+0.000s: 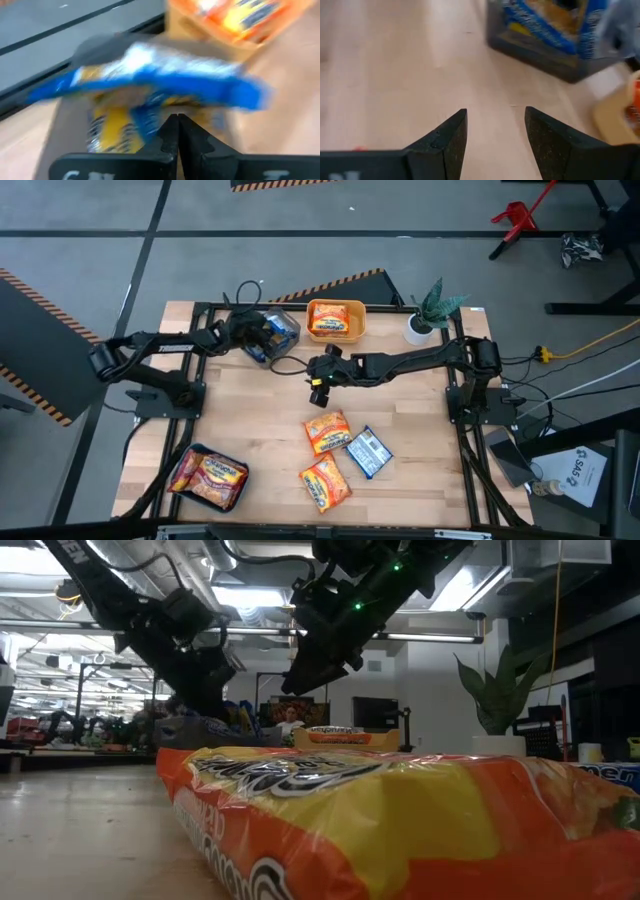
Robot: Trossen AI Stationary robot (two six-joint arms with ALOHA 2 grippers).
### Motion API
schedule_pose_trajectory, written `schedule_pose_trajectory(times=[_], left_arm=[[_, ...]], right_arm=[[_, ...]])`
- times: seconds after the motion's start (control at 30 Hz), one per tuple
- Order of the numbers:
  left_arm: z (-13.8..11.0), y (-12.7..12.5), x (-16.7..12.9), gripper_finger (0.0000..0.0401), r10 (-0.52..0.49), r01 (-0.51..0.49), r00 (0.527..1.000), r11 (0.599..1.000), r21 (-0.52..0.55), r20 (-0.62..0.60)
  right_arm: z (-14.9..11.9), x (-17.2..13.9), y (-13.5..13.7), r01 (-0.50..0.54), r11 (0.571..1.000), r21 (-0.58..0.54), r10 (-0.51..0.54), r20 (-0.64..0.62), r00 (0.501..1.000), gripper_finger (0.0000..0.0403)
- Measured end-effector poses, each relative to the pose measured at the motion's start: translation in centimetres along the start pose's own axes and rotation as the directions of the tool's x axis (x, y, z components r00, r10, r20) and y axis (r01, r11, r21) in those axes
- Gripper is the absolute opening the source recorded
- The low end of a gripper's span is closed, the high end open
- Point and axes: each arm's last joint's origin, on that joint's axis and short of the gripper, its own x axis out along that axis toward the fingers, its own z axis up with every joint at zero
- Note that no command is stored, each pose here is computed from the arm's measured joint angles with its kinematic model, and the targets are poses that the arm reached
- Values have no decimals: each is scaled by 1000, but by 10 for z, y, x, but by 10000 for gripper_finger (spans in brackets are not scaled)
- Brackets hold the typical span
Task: Sort Maruchan noodles
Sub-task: Adjust the packs of blue ramen in the black transparent bin
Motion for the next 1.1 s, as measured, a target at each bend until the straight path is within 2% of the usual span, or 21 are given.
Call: schedule_pose_trajectory(times=[0.13, 0.23, 0.3, 0.4, 0.53, 0.67, 0.73, 0.83, 0.93, 1.0, 1.1], left_arm=[[19, -7, -24, 0, -98, 98, 994, 995, 7, 54], [32, -14, -50, 0, -188, 187, 977, 982, 23, 98], [43, -20, -72, 0, -274, 273, 948, 961, 32, 162], [49, -28, -101, 0, -423, 432, 874, 902, 17, 240], [49, -41, -130, 0, -606, 612, 751, 788, 67, 262], [44, -54, -144, 0, -699, 710, 674, 702, 50, 240], [40, -63, -146, 6, -728, 735, 652, 676, 62, 213], [33, -78, -148, 26, -772, 772, 616, 631, 78, 156], [25, -93, -150, 52, -799, 794, 593, 601, 90, 103], [18, -103, -151, 70, -803, 797, 591, 596, 98, 76], [6, -120, -147, 94, -789, 783, 614, 613, 105, 22]], right_arm=[[2, -7, 2, -112, 994, 10, 112, -15, 994, 186], [-6, -13, 1, -106, 993, 53, 111, -115, 987, 186], [-13, -20, -2, -89, 991, 101, 109, -210, 972, 186], [-22, -36, 0, -98, 975, 199, 163, -343, 925, 186], [-37, -57, 21, -84, 970, 228, 188, -486, 854, 186], [-57, -68, 47, -22, 968, 249, 162, -560, 813, 186], [-73, -70, 59, 28, 961, 274, 146, -593, 792, 186], [-95, -70, 74, 53, 936, 349, 183, -607, 774, 193], [-102, -69, 89, 7, 883, 470, 278, -534, 799, 219], [-99, -69, 99, -51, 851, 522, 330, -457, 826, 243], [-97, -68, 103, -52, 844, 533, 311, -409, 858, 277]])
